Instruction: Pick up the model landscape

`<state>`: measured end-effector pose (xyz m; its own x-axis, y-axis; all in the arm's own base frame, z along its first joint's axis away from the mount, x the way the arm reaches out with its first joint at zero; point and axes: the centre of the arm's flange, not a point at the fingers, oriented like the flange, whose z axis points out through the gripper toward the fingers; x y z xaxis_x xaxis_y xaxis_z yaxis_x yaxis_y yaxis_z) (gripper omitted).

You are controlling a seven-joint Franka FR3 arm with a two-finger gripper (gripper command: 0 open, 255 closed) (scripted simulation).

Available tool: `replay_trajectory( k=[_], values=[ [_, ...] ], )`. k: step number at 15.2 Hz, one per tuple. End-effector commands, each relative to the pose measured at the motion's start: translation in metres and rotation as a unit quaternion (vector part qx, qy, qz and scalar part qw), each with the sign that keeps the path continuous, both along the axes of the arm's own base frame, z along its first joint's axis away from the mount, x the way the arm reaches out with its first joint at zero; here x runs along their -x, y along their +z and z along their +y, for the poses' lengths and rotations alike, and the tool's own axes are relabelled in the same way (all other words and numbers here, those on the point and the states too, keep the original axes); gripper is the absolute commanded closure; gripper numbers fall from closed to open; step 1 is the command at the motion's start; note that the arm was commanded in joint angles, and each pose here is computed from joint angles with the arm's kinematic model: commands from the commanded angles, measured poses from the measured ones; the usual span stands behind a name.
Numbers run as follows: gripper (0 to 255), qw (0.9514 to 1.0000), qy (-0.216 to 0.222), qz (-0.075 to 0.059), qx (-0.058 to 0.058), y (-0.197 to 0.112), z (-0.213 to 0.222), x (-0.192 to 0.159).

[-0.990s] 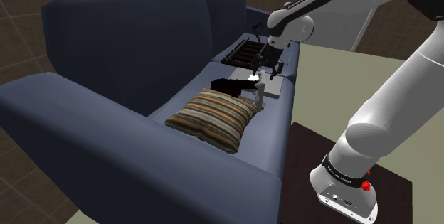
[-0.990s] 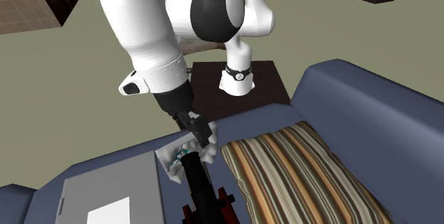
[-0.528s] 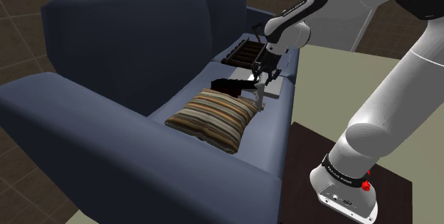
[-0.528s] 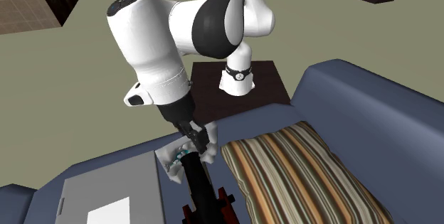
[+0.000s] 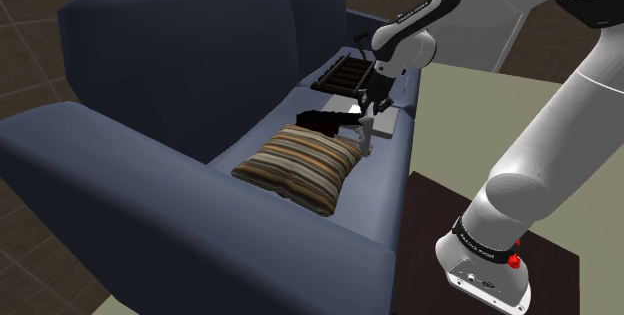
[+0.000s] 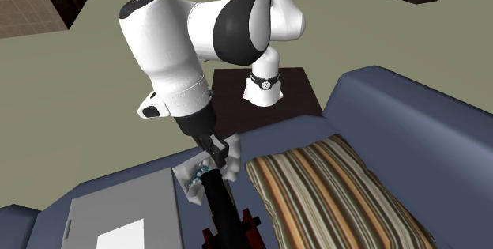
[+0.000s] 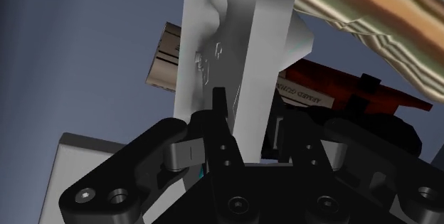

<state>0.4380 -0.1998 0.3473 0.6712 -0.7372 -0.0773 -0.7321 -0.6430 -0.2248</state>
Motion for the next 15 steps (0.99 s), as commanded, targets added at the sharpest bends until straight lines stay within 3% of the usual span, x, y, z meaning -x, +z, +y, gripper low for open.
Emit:
replay_trajectory(
  k=[1, 15],
  values=[
    [255, 1.0000, 0.001, 0.000, 0.000, 0.000, 0.000, 0.000],
    [255, 1.0000, 0.001, 0.000, 0.000, 0.074, 0.000, 0.000]
  ],
)
